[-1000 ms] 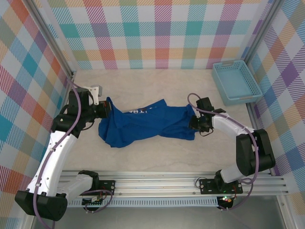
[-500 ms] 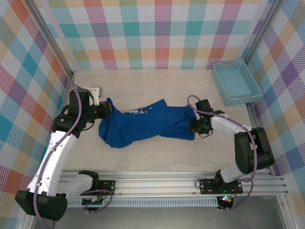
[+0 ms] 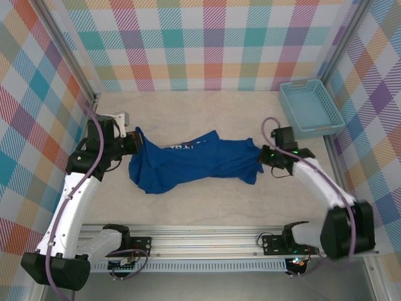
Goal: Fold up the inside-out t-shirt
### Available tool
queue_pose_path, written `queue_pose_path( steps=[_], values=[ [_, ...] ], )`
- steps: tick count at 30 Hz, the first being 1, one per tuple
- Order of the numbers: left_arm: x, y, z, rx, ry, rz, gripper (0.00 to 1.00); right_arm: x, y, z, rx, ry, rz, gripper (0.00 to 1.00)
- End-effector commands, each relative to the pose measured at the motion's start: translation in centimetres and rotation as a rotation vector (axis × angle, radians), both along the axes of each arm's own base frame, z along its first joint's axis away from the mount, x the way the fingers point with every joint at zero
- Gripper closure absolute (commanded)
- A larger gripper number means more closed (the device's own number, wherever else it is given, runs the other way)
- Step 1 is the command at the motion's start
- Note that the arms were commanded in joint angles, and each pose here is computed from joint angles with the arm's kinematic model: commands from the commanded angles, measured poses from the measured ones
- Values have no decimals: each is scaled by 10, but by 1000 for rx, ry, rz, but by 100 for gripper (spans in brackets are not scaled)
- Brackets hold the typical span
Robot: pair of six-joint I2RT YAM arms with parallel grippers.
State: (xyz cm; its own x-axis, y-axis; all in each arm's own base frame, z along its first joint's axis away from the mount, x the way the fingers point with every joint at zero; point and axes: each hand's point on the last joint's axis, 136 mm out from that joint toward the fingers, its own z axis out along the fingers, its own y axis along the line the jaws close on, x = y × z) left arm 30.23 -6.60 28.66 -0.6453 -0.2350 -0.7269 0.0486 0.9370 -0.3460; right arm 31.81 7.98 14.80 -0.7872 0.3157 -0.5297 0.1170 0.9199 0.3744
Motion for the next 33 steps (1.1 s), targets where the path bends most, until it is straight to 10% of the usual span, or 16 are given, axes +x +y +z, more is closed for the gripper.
queue_pose_path(
  steps=[1, 7, 14, 24, 33],
  values=[
    [0, 32, 77, -50, -185, 161, 100, 10, -18, 156, 107, -475, 20, 100],
    [-19, 72, 174, -58, -423, 337, 100, -25, -29, 287, 104, -782, 72, 100],
    [-47, 63, 237, -15, -600, 257, 100, -58, -19, 320, 59, -779, 160, 100],
    [-168, 92, 370, 147, -969, 413, 100, -172, -35, 411, -121, -1085, 71, 100],
    [-65, 106, 365, 251, -837, 459, 100, -109, -67, 412, -215, -996, -75, 100]
  ],
)
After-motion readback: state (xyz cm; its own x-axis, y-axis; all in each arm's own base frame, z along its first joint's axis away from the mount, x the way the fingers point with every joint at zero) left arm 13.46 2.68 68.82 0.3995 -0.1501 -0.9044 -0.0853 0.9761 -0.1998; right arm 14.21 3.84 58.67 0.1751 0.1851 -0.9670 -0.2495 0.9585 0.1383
